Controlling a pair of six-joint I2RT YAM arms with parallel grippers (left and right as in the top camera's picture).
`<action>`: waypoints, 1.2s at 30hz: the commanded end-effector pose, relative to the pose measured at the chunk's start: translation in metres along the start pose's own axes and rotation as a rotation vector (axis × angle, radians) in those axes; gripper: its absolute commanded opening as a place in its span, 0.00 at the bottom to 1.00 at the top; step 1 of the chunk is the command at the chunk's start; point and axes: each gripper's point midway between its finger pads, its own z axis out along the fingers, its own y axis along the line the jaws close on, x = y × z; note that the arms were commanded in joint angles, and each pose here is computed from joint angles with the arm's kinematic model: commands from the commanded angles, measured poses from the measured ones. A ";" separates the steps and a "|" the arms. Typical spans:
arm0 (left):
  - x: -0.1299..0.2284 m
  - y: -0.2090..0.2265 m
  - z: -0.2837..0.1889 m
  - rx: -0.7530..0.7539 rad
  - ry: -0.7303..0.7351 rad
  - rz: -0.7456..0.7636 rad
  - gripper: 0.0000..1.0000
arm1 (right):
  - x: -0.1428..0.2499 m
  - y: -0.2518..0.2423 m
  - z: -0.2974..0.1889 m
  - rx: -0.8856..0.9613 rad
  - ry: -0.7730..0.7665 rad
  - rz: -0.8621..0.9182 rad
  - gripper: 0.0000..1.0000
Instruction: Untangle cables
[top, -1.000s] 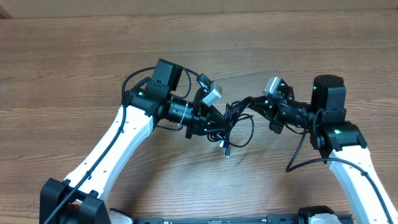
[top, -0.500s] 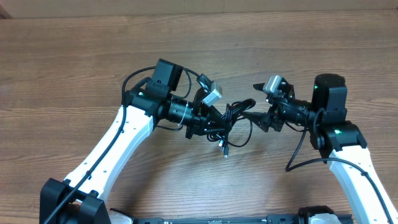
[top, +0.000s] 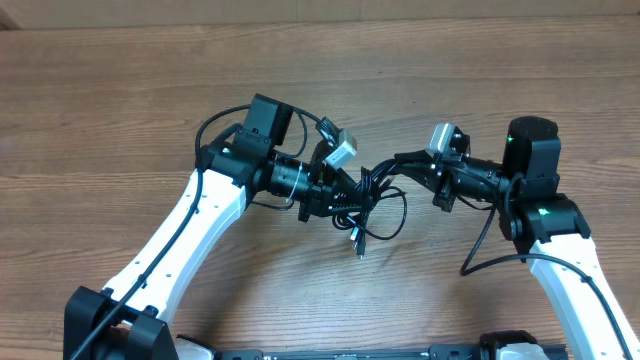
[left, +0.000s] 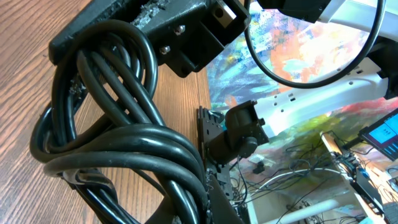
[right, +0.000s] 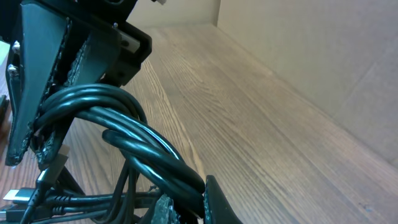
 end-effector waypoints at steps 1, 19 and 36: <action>-0.004 -0.007 0.002 0.032 -0.010 0.024 0.04 | -0.013 0.001 -0.004 -0.009 -0.021 -0.003 0.04; 0.029 0.074 -0.019 -0.487 0.118 -0.288 0.99 | 0.025 -0.034 -0.010 0.240 0.144 0.319 0.04; 0.027 0.082 -0.023 -0.536 0.096 -0.330 1.00 | 0.067 -0.077 -0.041 0.625 0.277 0.575 0.04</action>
